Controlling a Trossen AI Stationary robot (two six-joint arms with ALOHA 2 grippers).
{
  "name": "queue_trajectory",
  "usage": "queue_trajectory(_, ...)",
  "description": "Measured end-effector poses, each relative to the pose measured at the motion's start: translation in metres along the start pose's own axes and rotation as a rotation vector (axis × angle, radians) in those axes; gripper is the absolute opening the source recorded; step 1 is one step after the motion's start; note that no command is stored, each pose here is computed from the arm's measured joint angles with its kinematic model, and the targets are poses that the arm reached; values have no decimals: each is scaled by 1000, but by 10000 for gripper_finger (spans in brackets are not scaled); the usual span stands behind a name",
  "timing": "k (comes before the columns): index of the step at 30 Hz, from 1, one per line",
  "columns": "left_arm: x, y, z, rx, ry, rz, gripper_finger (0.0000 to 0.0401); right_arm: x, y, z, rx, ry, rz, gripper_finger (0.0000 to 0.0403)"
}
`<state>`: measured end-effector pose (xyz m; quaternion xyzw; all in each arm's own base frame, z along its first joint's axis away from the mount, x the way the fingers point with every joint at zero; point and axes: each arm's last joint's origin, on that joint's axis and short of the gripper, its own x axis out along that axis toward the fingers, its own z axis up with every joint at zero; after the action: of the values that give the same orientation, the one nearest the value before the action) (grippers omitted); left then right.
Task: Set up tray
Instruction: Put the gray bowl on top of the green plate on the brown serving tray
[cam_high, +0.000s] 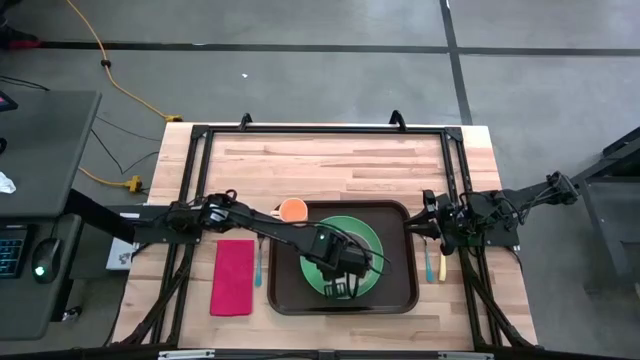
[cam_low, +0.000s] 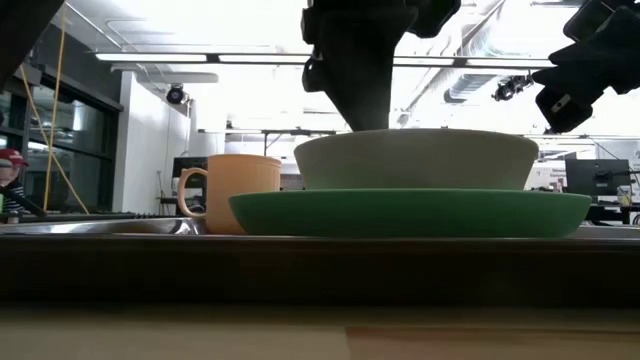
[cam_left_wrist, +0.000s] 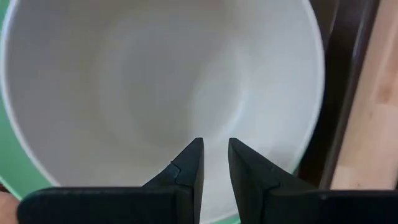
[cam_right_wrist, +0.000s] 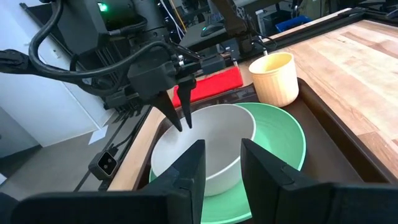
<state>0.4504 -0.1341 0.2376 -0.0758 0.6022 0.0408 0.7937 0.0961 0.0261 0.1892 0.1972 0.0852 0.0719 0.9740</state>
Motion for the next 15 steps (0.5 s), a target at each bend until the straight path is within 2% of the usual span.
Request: queue_trajectory(15,1,17,2,-16,28,71,104,0,1,0,16,11,25,78)
